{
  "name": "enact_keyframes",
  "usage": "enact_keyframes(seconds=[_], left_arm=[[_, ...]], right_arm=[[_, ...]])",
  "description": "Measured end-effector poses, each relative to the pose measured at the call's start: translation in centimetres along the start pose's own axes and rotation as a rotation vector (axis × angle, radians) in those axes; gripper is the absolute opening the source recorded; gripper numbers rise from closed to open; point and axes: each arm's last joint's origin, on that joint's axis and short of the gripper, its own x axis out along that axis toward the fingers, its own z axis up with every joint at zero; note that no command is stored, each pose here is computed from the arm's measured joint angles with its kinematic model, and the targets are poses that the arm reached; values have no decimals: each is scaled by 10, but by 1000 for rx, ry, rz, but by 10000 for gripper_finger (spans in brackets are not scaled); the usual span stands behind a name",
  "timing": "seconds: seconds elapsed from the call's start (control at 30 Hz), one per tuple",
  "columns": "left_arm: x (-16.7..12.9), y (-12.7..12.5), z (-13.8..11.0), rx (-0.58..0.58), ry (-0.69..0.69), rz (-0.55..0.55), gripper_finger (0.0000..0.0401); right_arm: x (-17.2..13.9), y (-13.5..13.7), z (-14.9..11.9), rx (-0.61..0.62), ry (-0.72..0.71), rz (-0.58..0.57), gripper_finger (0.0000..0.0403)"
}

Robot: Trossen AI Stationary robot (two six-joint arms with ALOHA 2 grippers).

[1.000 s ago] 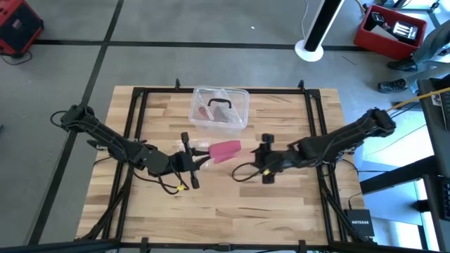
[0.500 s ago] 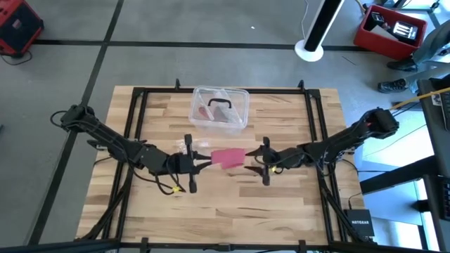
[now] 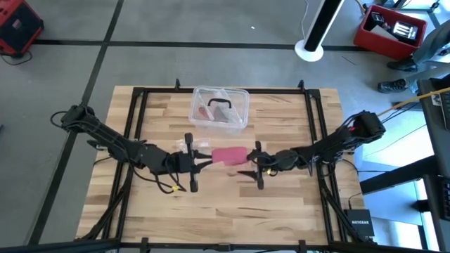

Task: Roll bandage
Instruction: Roll the pink bandage

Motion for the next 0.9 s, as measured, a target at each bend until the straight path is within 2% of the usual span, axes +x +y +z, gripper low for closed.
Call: enact_keyframes(seconds=[0.17,0.3,0.53,0.73,0.9], left_arm=[[0,0,1,9,-14,-7,8],[0,1,2,5,-20,-5,8],[0,1,2,-11,-18,-6,8],[0,1,1,-14,-17,-7,8],[0,0,1,-4,-9,-10,8]], right_arm=[[4,2,-1,-25,-32,32,232],[4,2,-1,-31,-30,36,201],[4,0,-1,-90,-35,-28,152],[3,0,1,-129,-46,-41,140],[-4,0,22,-103,-115,-38,141]])
